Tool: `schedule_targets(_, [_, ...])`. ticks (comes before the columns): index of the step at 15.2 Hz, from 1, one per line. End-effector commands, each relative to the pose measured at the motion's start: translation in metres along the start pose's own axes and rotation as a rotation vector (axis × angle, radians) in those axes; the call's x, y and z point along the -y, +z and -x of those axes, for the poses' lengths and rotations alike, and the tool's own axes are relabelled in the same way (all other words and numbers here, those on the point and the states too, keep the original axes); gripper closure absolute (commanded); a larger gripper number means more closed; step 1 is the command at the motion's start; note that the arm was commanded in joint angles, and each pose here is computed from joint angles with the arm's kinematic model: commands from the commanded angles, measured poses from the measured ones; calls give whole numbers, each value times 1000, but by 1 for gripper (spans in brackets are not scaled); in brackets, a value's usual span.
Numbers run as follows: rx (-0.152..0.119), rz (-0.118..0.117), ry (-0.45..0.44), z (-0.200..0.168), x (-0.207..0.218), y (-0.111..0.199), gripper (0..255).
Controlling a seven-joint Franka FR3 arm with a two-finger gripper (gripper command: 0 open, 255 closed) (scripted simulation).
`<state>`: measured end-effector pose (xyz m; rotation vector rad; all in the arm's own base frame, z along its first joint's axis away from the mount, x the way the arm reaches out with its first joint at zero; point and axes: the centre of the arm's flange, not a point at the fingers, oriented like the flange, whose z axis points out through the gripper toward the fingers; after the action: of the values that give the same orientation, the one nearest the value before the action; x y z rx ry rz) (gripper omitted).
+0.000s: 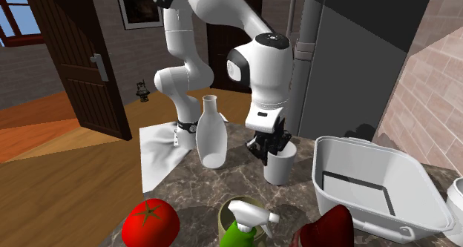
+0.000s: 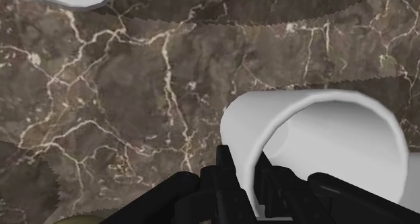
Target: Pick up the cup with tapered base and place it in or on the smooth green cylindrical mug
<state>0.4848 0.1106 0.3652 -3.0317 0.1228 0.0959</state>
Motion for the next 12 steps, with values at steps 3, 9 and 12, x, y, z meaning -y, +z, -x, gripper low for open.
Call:
schedule_targets(3, [0,0,0,1,1,-21,255])
schedule_targets(9, [0,0,0,4,5,-52,255])
schedule_targets(12, [0,0,0,5,6,-68,255])
